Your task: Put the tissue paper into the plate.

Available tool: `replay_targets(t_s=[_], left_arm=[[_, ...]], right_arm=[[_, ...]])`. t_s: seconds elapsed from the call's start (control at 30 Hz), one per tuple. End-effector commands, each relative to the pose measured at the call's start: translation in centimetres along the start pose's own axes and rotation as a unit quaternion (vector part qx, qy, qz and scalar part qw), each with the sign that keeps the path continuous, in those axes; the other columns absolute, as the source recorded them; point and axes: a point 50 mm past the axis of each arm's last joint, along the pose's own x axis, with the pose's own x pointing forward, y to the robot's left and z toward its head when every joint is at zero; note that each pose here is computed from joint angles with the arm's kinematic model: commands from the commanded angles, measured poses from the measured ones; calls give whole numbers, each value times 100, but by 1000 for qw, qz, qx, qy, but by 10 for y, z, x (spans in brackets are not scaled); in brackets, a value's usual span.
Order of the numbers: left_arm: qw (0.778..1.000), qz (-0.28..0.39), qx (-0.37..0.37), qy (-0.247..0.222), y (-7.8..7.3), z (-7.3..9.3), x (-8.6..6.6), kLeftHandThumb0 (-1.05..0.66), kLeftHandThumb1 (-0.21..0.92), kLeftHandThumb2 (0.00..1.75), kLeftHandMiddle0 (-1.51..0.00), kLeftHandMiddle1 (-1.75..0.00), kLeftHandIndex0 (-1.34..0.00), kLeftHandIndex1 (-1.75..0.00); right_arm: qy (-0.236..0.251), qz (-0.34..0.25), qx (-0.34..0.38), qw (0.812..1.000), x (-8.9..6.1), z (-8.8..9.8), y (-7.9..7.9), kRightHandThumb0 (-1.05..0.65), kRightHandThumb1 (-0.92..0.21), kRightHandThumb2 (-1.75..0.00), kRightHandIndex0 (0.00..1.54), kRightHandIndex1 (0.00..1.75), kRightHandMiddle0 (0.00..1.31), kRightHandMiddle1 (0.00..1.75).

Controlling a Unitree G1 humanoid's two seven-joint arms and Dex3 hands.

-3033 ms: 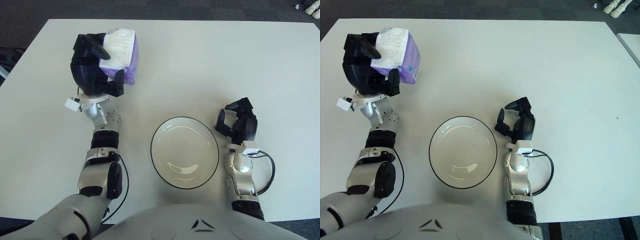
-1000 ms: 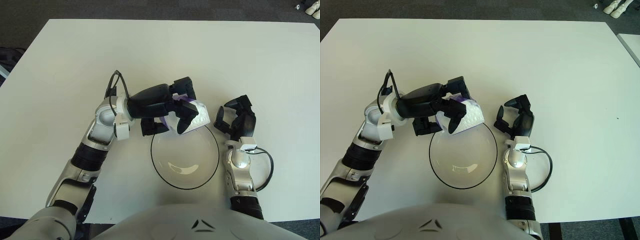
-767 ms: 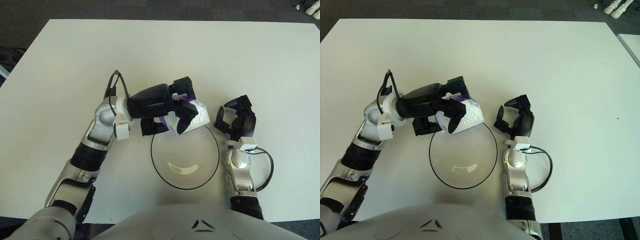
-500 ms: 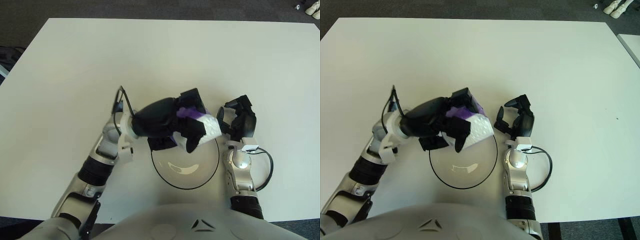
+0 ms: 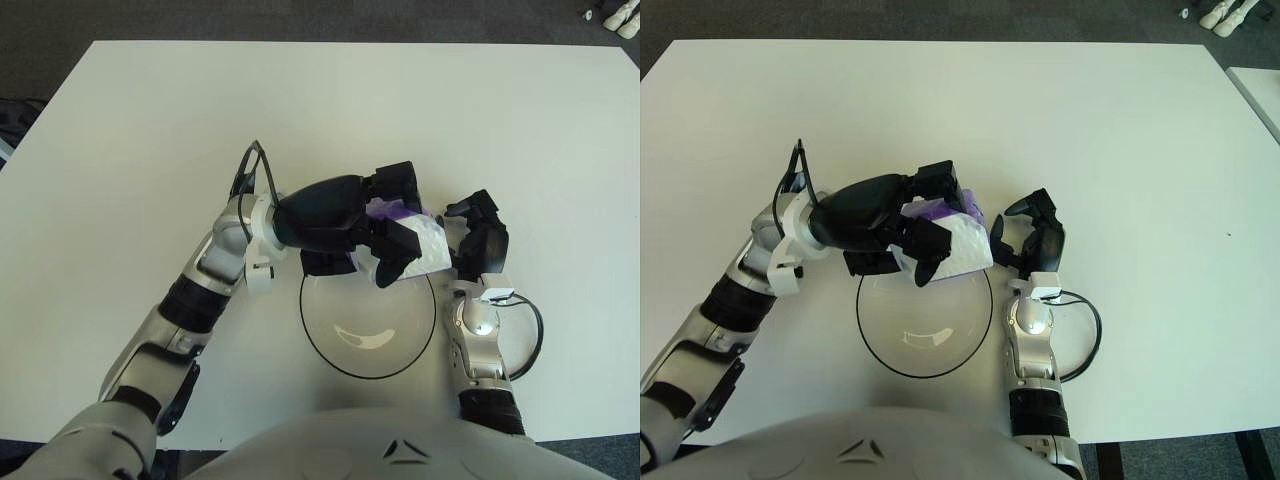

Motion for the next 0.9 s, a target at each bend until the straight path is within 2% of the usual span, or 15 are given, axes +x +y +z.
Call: replay_targets(t_s=[0.0, 0.03, 0.1, 0.17, 0.33, 0.67, 0.87], left_arm=[[999, -42, -9, -9, -4, -2, -4, 0, -10, 175, -90, -175, -76, -163], [998, -53, -14, -10, -5, -2, -4, 0, -9, 174, -88, -175, -76, -164], [999, 3, -39, -36, -7, 0, -7, -1, -8, 172, -86, -175, -78, -162], [996, 43, -33, -65, -7, 1, -8, -1, -7, 170, -86, -175, -80, -156], [994, 26, 18, -101, -4, -1, -7, 0, -4, 166, -87, -175, -76, -154], [996, -8, 22, -87, 10, -8, -14, -1, 4, 158, -83, -175, -66, -158], [998, -40, 6, -57, 17, -6, -22, -1, 28, 135, -66, -175, -44, -166]], right_arm=[[92, 0, -36, 995, -28, -35, -13, -54, -19, -149, 117, 175, 72, 175], [93, 0, -36, 995, -28, -35, -13, -54, -19, -148, 117, 175, 72, 175], [96, 0, -36, 995, -29, -35, -13, -53, -20, -148, 116, 175, 72, 175], [96, 1, -36, 995, -29, -34, -13, -53, -21, -146, 115, 175, 71, 175], [87, 2, -33, 996, -30, -32, -12, -52, -23, -143, 113, 175, 68, 175], [85, 7, -27, 996, -29, -31, -13, -52, -23, -143, 114, 175, 68, 175], [85, 2, -22, 996, -30, -31, -14, -51, -26, -140, 112, 175, 66, 175]])
